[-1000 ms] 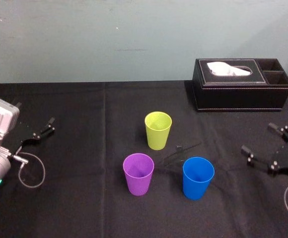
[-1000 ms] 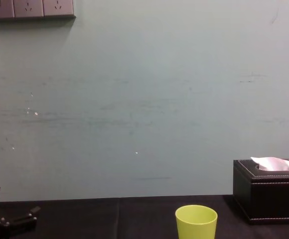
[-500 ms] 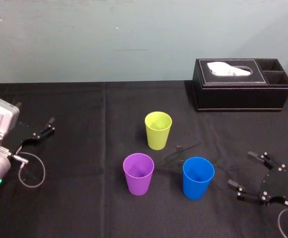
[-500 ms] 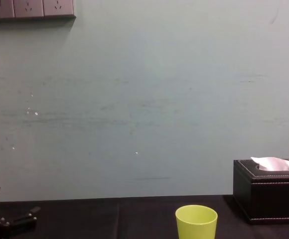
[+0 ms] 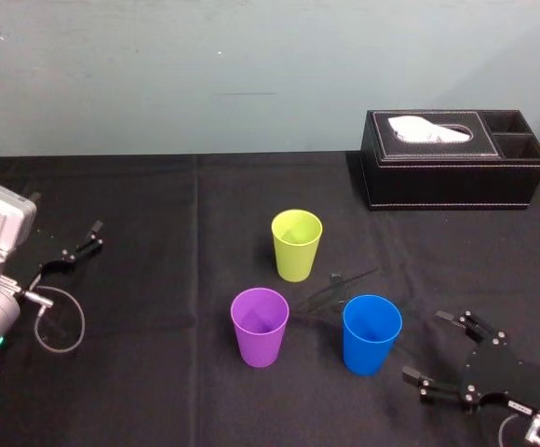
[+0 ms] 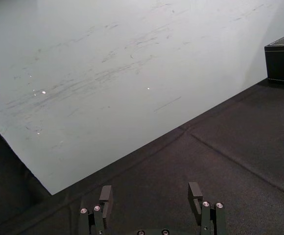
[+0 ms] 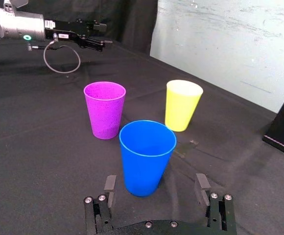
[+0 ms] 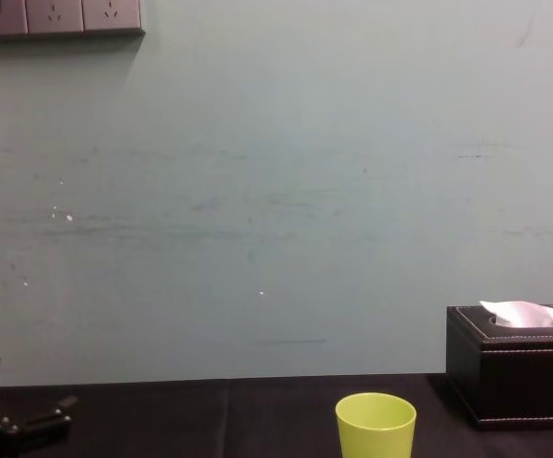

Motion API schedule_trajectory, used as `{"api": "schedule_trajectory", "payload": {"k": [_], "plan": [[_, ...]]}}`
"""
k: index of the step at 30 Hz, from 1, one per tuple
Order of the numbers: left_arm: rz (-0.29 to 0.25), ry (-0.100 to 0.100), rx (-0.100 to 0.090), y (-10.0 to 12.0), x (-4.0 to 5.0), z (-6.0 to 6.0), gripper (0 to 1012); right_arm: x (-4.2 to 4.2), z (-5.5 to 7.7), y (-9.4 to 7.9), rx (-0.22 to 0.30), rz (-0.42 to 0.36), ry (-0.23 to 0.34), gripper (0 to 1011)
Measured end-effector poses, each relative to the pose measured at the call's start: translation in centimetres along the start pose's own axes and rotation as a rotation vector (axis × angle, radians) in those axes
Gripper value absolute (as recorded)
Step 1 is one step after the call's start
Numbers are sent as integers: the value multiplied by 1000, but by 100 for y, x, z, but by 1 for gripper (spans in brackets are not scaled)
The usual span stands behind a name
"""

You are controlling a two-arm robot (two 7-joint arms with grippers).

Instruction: Stack the three plastic cups sequentially using one hand.

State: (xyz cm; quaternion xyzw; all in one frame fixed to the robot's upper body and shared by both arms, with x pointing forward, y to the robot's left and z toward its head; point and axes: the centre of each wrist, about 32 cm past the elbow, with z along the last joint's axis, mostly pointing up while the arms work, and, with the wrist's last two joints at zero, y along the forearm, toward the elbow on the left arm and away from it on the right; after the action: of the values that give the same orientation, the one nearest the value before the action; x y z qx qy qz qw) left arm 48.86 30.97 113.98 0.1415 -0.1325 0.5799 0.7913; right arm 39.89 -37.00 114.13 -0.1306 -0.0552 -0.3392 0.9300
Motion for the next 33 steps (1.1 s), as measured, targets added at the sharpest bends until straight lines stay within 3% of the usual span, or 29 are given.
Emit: {"api": "schedule_trajectory", "payload": {"k": [17, 33], "plan": [[0, 0, 0, 0, 0, 0, 1011, -39, -87, 159, -14, 32, 83, 1002], [0, 0, 0, 0, 0, 0, 1011, -20, -63, 342, -4, 53, 89, 1003]]}}
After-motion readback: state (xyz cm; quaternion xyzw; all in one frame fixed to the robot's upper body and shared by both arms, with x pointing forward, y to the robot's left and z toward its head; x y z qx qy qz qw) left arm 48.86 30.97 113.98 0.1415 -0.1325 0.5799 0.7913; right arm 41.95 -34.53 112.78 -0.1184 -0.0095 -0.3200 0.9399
